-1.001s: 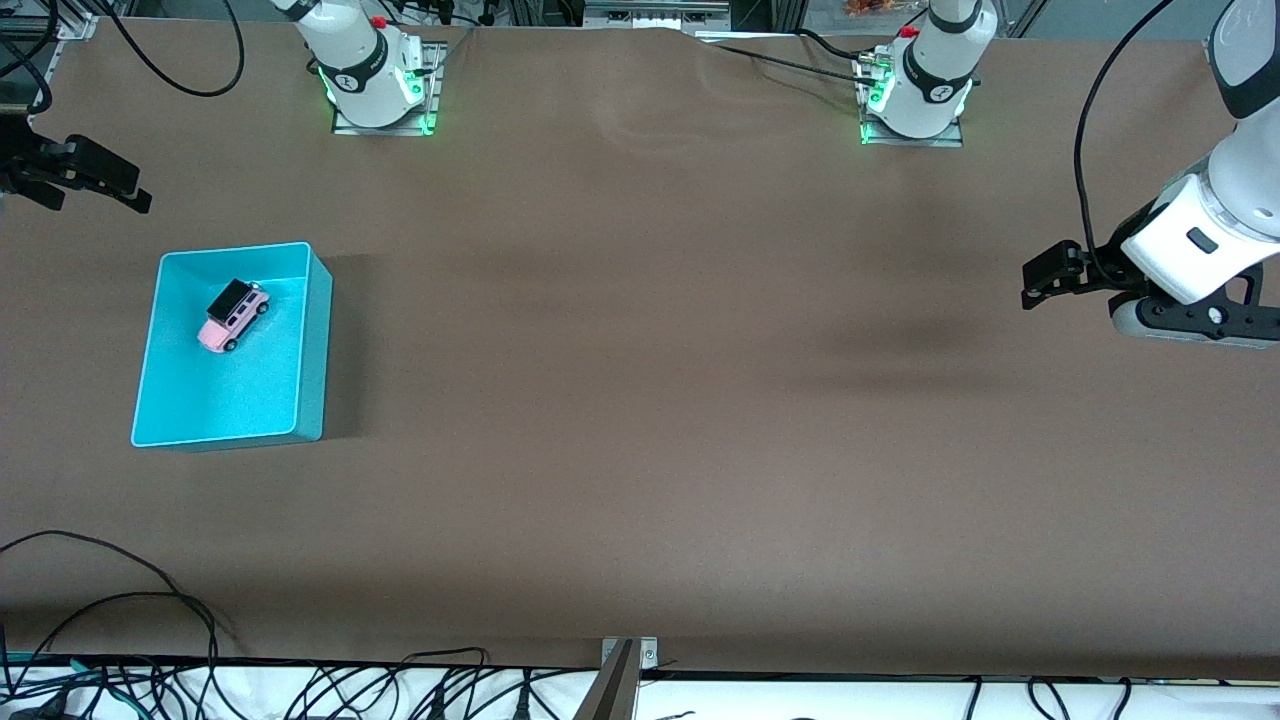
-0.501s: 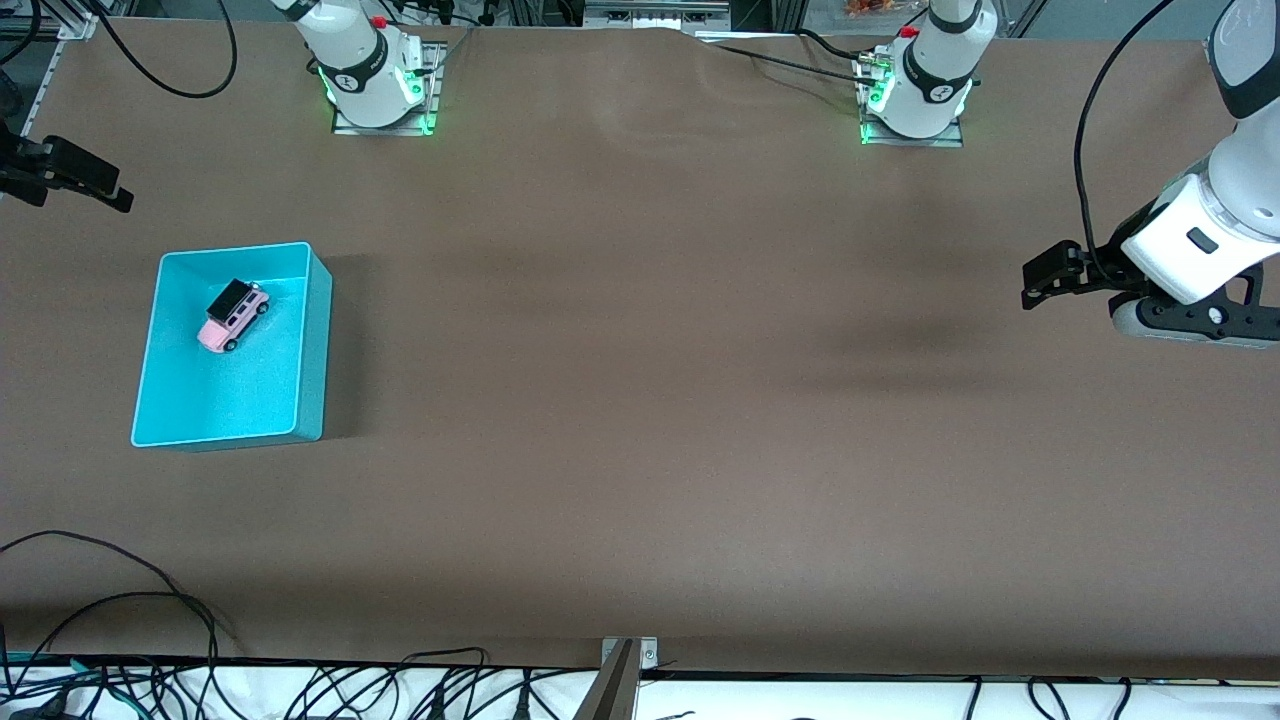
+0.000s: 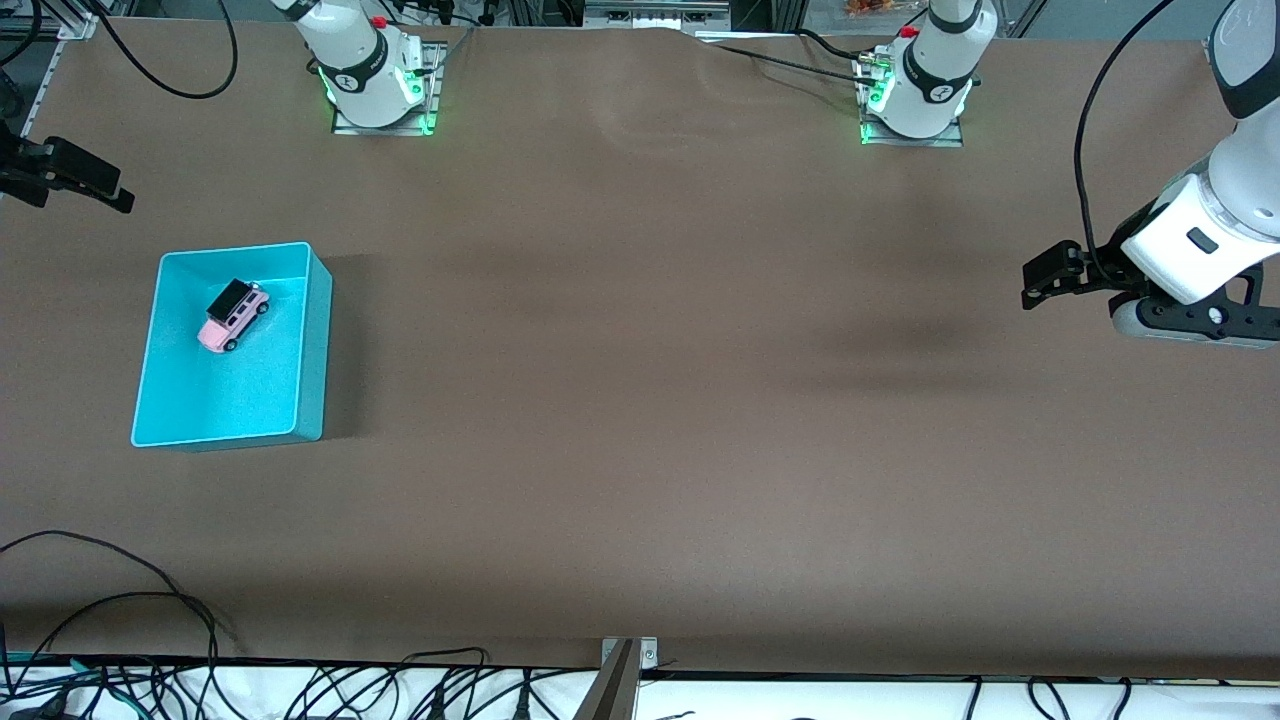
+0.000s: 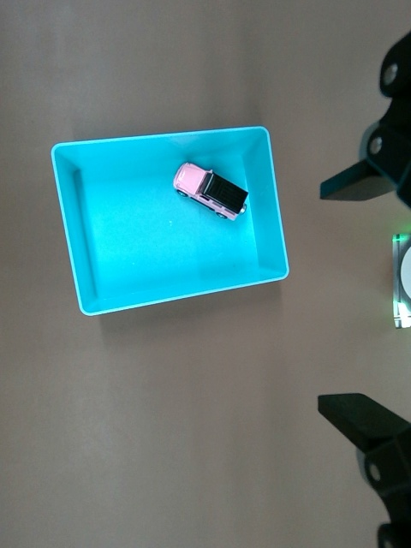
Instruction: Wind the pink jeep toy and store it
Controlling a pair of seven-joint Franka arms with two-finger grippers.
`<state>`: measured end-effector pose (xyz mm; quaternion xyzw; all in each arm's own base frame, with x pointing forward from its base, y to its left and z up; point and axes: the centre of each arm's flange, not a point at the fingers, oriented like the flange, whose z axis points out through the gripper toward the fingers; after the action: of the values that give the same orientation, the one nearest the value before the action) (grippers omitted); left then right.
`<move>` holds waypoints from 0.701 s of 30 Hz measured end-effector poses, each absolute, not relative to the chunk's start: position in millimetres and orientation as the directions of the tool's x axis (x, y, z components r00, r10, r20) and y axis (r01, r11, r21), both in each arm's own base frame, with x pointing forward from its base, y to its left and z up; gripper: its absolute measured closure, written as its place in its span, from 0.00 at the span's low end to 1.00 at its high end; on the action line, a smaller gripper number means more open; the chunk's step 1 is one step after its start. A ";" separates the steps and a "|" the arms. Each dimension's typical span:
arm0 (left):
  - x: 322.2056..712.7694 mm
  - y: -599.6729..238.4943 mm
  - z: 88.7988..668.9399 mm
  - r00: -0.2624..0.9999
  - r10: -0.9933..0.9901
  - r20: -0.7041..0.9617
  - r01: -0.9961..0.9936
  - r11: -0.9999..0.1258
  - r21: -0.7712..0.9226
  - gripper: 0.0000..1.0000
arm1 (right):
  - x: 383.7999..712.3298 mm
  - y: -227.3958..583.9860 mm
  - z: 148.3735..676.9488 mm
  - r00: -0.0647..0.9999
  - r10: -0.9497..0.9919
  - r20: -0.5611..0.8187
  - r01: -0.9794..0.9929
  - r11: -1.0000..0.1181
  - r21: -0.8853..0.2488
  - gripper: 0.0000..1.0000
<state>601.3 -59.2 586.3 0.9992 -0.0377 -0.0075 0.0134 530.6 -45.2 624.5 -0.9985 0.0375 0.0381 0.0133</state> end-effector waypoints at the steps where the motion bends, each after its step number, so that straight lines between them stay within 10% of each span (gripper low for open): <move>1: 601.3 -59.2 586.3 0.997 -0.076 -0.014 -0.075 -0.997 0.027 0.00 | 530.9 -45.3 624.0 0.994 -0.074 -0.078 -0.076 -0.997 -0.024 0.00; 21: 601.3 -59.0 586.3 0.997 -0.075 -0.014 -0.075 -0.997 0.027 0.00 | 532.8 -45.6 623.5 0.994 -0.075 -0.078 -0.078 -0.997 -0.024 0.00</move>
<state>601.3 -59.0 586.3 0.9992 -0.0376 -0.0075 0.0135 532.8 -45.6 623.5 -0.9984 0.0383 0.0383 0.0136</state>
